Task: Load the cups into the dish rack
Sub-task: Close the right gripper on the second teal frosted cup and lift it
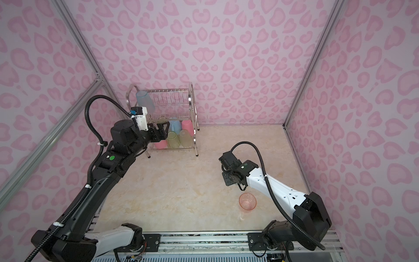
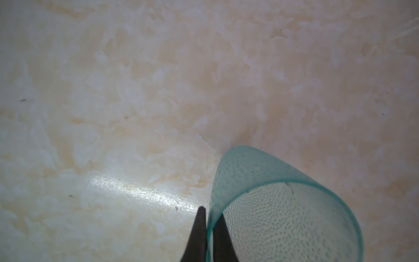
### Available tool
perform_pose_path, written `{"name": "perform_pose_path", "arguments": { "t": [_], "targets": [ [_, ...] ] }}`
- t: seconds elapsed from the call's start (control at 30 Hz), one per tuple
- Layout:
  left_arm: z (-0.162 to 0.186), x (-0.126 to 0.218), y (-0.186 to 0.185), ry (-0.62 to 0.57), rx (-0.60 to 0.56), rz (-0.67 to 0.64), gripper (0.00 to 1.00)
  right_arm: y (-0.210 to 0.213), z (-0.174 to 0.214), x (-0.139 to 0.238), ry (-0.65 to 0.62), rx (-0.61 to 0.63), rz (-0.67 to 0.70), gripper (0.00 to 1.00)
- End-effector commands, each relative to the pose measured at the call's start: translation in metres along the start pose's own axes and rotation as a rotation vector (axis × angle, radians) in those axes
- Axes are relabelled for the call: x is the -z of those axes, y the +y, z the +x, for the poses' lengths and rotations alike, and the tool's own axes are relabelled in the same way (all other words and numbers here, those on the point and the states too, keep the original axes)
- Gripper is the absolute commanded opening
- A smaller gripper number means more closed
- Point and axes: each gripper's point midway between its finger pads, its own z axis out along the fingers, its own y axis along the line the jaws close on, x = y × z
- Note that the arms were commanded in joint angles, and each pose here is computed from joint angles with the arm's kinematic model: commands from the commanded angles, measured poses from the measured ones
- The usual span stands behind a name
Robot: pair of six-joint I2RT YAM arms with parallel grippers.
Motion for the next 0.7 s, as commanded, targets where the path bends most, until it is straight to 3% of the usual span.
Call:
{"name": "perform_pose_path", "arguments": {
  "t": [0.0, 0.5, 0.67],
  "targets": [
    [0.002, 0.008, 0.005, -0.005, 0.023, -0.026, 0.92, 0.007, -0.018, 0.022, -0.082, 0.035, -0.033, 0.00],
    [0.027, 0.034, 0.014, 0.038, 0.324, -0.033, 0.93, 0.085, -0.112, 0.174, -0.880, 0.091, -0.647, 0.00],
    [0.045, 0.041, 0.011, 0.100, 0.589, 0.071, 0.92, 0.103, -0.131, 0.191, -1.035, 0.118, -0.767, 0.00]
  ]
}}
